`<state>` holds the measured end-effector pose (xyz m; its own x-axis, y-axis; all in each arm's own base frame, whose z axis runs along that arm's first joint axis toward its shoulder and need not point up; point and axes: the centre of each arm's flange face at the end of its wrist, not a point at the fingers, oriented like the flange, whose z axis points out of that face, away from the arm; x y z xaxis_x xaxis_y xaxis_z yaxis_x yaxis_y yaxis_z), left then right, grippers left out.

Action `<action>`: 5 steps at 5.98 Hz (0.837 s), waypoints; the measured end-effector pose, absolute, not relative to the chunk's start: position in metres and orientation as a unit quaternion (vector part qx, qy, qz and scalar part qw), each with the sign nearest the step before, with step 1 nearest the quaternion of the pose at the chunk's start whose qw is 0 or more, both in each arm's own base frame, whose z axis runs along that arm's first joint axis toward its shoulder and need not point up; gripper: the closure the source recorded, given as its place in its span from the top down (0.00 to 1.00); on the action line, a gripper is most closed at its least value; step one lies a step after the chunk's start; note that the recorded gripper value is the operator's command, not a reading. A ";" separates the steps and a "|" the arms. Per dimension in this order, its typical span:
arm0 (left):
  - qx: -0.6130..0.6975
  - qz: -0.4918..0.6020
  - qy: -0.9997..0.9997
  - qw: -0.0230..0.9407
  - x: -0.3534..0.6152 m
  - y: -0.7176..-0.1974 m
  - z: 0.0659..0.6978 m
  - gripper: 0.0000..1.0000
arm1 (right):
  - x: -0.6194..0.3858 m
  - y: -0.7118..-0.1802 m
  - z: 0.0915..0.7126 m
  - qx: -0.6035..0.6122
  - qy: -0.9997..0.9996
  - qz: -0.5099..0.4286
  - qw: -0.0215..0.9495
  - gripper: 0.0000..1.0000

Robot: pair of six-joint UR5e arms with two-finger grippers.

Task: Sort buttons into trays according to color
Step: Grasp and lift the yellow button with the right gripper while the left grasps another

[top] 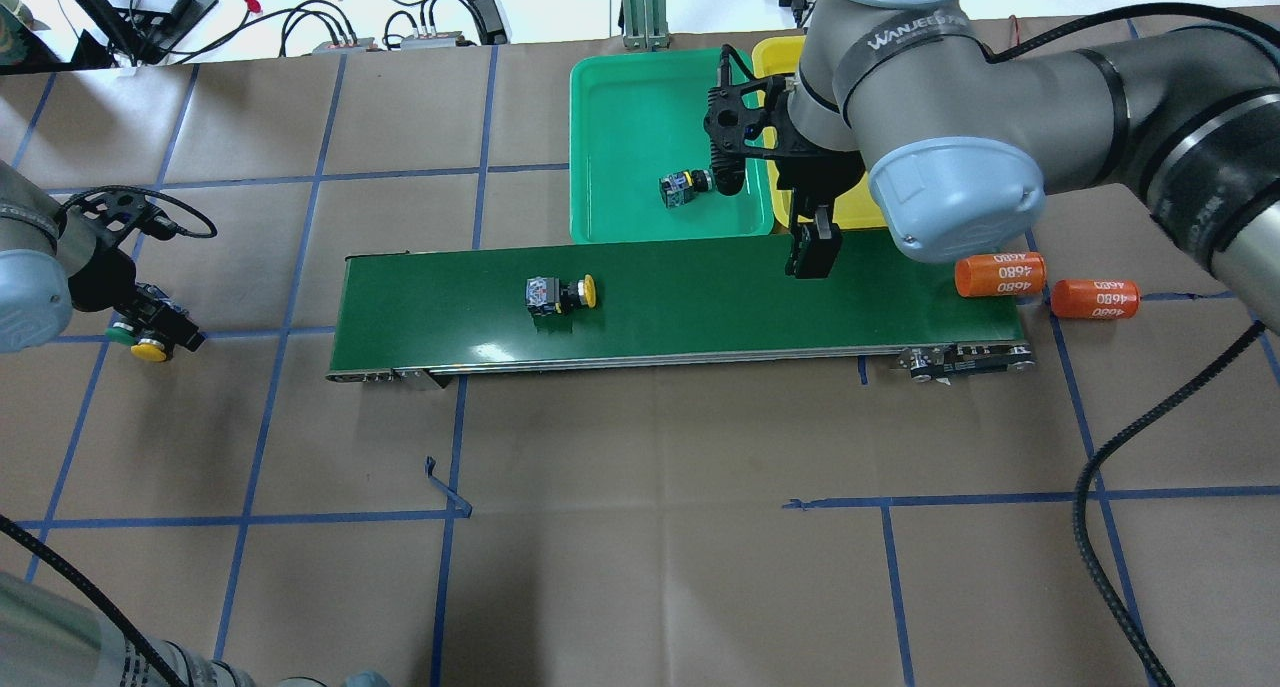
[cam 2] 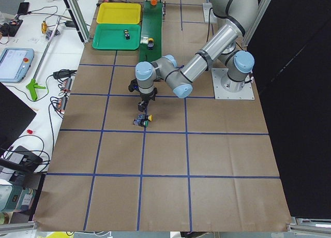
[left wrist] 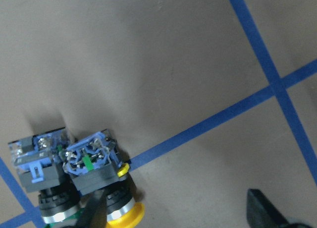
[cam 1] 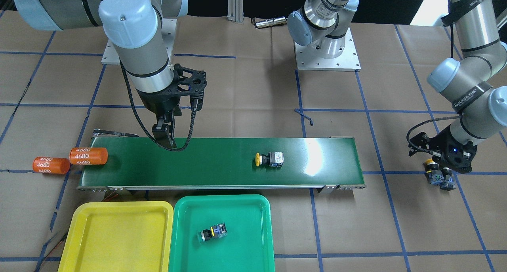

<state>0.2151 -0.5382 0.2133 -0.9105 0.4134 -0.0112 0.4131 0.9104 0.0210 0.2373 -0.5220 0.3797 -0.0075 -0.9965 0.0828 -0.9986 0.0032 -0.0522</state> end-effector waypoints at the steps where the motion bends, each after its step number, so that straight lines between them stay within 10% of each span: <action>1: 0.175 0.009 0.984 0.008 0.219 -0.538 0.210 0.98 | 0.248 -0.526 0.370 0.703 -0.709 0.053 0.013 1.00; 5: 0.158 0.004 0.987 0.034 0.232 -0.548 0.192 0.98 | 0.330 -0.547 0.319 0.691 -0.720 0.070 0.012 1.00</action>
<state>0.2318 -0.5484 0.1921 -0.9477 0.3123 -0.0657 0.3118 0.9500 0.0186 0.3297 -0.5468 0.3190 -0.0454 -0.9924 0.1143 -0.9958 0.0358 -0.0847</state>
